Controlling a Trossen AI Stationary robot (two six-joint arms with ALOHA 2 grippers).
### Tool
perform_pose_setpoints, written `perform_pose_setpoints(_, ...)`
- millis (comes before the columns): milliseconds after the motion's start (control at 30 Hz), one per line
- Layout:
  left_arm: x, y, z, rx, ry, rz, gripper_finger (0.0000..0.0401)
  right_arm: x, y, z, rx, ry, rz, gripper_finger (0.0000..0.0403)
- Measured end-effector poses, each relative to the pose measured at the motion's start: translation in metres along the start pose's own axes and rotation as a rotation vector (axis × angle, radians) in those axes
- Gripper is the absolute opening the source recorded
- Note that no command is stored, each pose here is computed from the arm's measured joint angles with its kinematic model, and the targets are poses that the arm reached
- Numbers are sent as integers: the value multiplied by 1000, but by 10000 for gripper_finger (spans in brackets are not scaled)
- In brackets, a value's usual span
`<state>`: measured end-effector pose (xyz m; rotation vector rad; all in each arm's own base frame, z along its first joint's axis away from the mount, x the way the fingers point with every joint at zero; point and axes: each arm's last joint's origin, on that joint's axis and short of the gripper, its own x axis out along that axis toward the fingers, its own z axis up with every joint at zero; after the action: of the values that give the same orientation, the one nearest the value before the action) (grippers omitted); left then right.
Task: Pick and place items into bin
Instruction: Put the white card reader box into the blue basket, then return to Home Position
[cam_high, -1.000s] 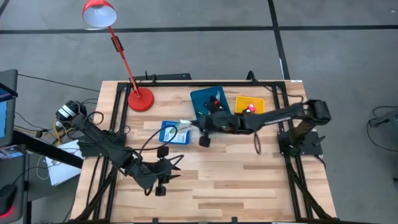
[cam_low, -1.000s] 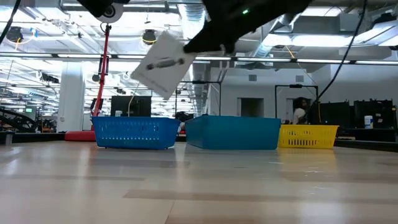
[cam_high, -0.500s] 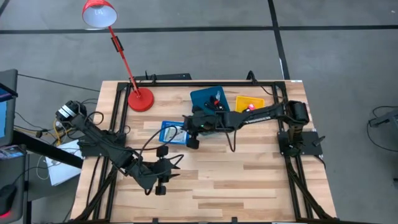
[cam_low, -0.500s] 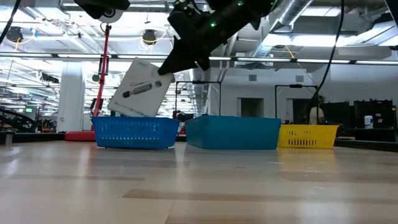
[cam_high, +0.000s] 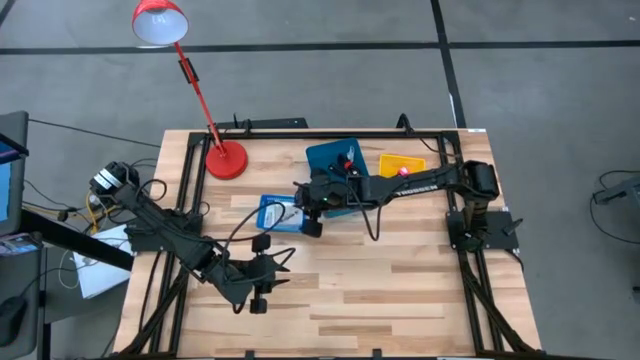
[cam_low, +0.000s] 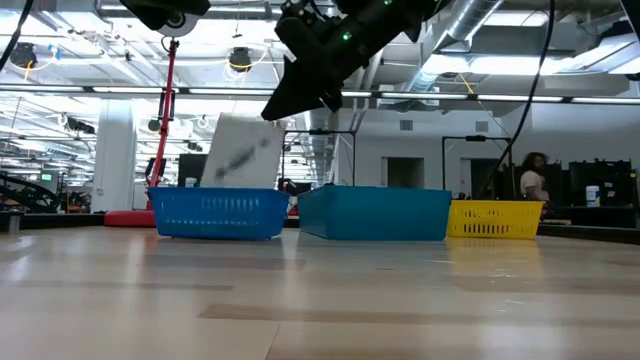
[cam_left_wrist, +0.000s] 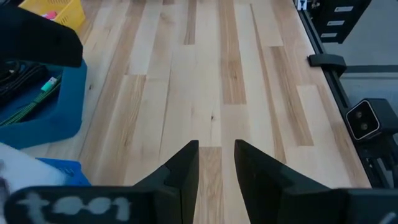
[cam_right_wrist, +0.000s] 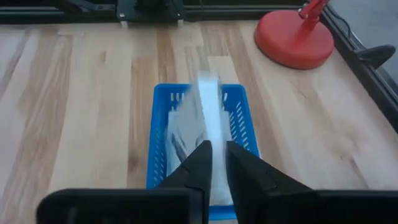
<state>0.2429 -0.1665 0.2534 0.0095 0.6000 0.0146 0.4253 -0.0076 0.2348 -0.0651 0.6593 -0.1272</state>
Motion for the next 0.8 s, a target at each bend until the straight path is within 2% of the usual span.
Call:
perform_pose_setpoints(300,0,0,0,-1,-5,11,94,0,0,0,-1,-4,0,71)
perform_pose_setpoints(467,0,3,1,8,-46,107,94,-8,5,3,-37,-4,12,71)
perform_pose_setpoints(633,-10,5,6,23,-146,262,94,-44,17,13,-71,1,46,70)
perform_pose_setpoints(800,-31,6,11,32,-267,446,94,-102,28,19,-118,48,94,70)
